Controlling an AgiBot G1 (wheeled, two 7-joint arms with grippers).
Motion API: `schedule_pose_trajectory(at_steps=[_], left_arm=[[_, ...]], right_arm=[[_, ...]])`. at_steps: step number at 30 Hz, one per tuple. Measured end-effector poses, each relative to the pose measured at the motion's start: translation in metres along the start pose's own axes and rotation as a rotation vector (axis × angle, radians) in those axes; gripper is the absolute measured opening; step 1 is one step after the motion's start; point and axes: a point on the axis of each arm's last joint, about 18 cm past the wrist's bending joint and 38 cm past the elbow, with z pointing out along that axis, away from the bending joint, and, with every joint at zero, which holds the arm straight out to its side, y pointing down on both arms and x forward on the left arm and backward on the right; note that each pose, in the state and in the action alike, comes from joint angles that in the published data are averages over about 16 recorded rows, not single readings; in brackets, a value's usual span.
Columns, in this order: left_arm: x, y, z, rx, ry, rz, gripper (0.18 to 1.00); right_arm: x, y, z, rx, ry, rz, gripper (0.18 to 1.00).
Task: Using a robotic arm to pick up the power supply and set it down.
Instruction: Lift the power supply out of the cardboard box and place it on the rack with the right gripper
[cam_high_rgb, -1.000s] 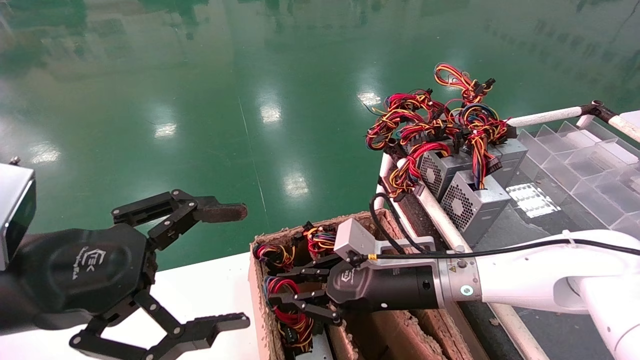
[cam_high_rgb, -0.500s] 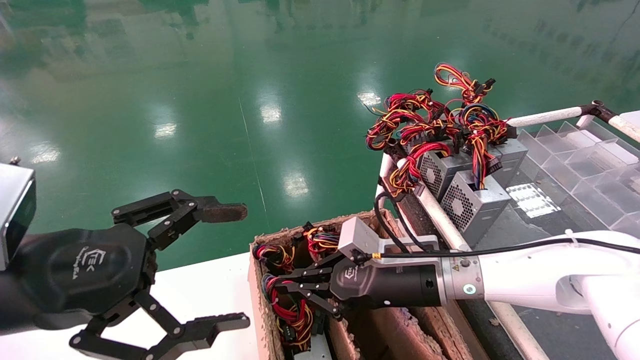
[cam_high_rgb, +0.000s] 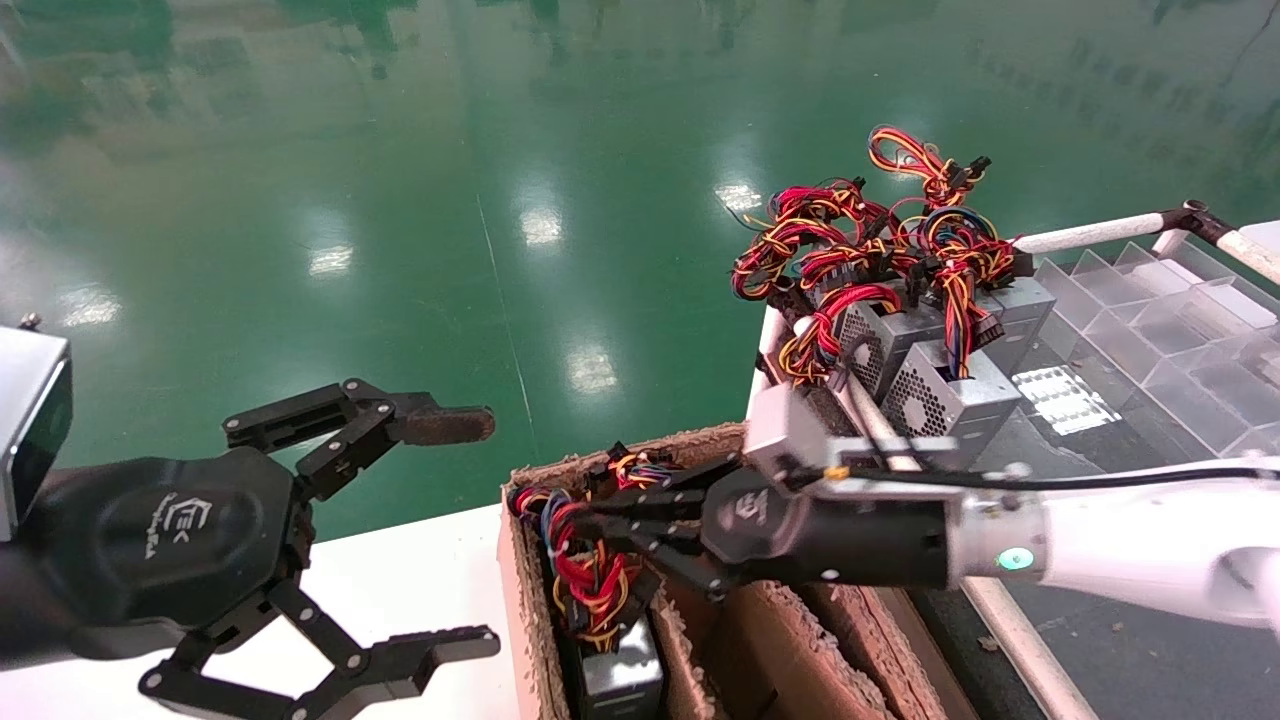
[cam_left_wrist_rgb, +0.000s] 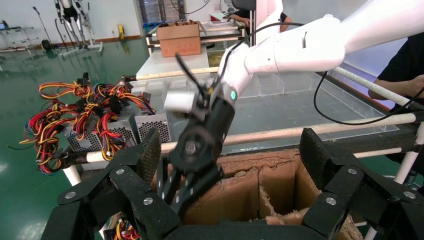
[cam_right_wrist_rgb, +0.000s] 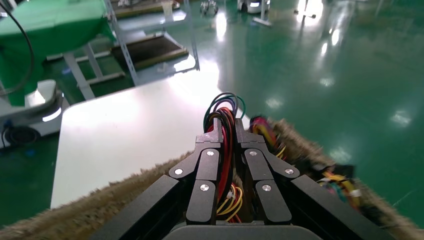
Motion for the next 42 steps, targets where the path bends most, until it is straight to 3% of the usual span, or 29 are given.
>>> schedule_pose_trajectory(at_steps=[11,22,31,42], left_arm=[[0.0,0.0,0.0,0.0,0.0,0.0,1.001],[0.0,0.0,0.0,0.0,0.0,0.0,1.001],[0.0,0.0,0.0,0.0,0.0,0.0,1.001],[0.0,0.0,0.0,0.0,0.0,0.0,1.001]], right_arm=[[-0.006,-0.058,-0.052,0.124,0.054,-0.04,0.23],[-0.012,-0.122,-0.119,0.214,0.196,-0.137,0.23],[-0.012,-0.158,-0.178,0.225,0.336,-0.217,0.23],[-0.021,-0.18,-0.263,0.182,0.508,-0.279,0.23]])
